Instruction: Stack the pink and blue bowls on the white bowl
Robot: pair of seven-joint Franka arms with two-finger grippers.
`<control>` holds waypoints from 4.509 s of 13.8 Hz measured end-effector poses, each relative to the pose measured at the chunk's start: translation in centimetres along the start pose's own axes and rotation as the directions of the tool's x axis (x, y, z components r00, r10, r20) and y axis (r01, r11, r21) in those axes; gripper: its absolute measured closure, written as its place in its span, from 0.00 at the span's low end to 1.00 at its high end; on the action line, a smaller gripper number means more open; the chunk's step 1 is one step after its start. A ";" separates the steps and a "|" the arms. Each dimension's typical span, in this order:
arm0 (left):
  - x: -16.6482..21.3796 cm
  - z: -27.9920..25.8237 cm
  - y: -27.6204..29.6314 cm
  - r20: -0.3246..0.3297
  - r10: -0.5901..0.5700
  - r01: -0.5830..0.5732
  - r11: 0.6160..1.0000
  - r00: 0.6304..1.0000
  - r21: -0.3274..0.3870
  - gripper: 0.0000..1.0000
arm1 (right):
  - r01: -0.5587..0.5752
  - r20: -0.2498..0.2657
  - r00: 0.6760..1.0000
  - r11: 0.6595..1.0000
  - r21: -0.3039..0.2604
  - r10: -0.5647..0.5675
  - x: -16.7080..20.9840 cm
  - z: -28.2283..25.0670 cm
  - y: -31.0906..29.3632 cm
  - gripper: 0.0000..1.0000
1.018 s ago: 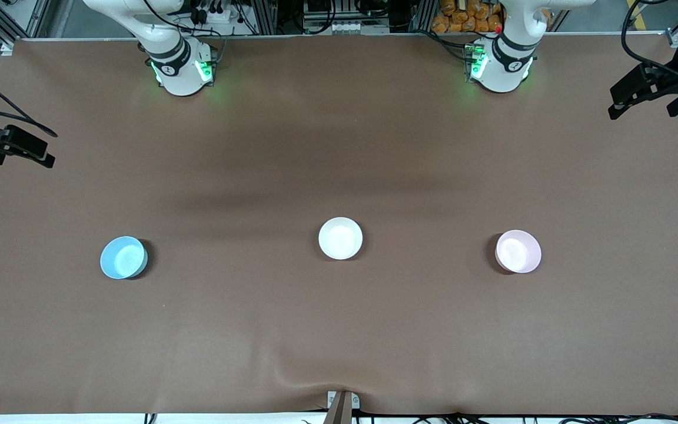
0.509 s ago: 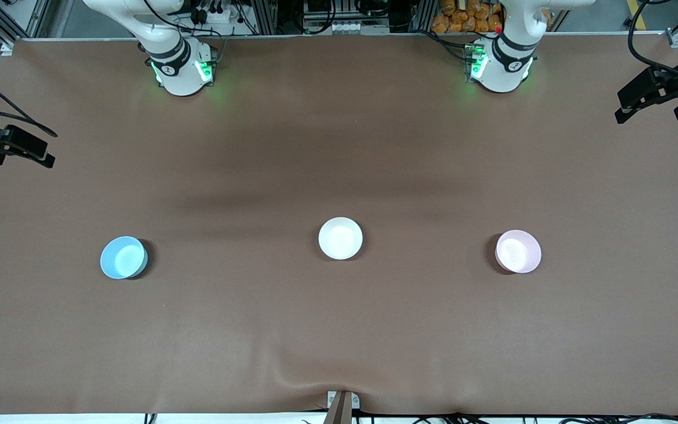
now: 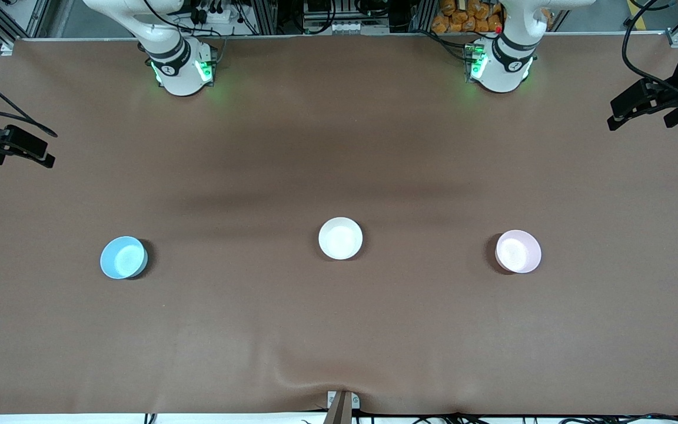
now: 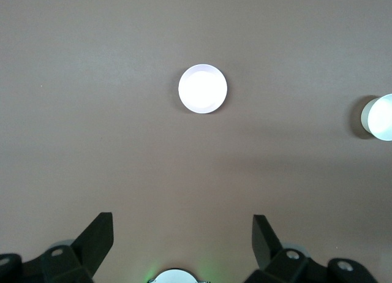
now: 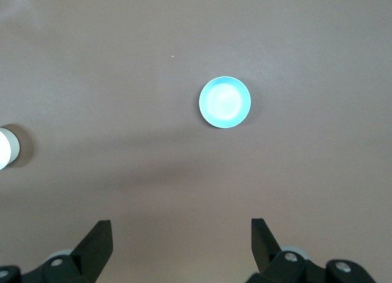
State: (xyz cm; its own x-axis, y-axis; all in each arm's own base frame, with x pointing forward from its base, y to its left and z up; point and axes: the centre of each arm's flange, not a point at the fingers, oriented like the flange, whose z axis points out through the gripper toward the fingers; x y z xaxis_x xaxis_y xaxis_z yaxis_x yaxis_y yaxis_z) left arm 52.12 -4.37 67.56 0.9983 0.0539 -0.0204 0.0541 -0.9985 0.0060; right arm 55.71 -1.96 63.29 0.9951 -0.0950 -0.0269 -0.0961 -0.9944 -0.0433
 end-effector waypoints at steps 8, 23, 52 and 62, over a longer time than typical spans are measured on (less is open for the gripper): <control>1.1 2.4 0.2 -0.022 0.000 0.000 1.000 1.000 -0.003 0.00 | 0.000 0.000 1.000 1.000 0.000 0.000 0.0 0.0 0.0 0.00; 2.9 18.7 -0.6 -0.096 -0.016 0.015 1.000 0.995 -0.013 0.00 | 0.000 0.001 1.000 1.000 0.000 0.000 0.0 0.0 0.0 0.00; 7.5 44.5 -5.1 -0.089 -0.057 0.057 0.998 0.994 -0.001 0.37 | 0.000 0.003 1.000 1.000 0.000 0.000 0.0 0.0 0.0 0.00; 8.0 46.2 -4.4 -0.106 -0.046 0.045 0.999 0.993 -0.006 0.96 | 0.000 0.003 1.000 1.000 0.000 0.000 0.0 0.0 0.0 0.00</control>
State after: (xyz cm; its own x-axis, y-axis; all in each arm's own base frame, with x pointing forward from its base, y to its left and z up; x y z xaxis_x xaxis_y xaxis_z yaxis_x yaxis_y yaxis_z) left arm 58.96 0.11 21.19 0.9913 0.1000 0.0859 0.0995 -0.9950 0.0107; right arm 55.69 -1.95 63.25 0.9951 -0.0948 -0.0295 -0.0961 -0.9944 -0.0435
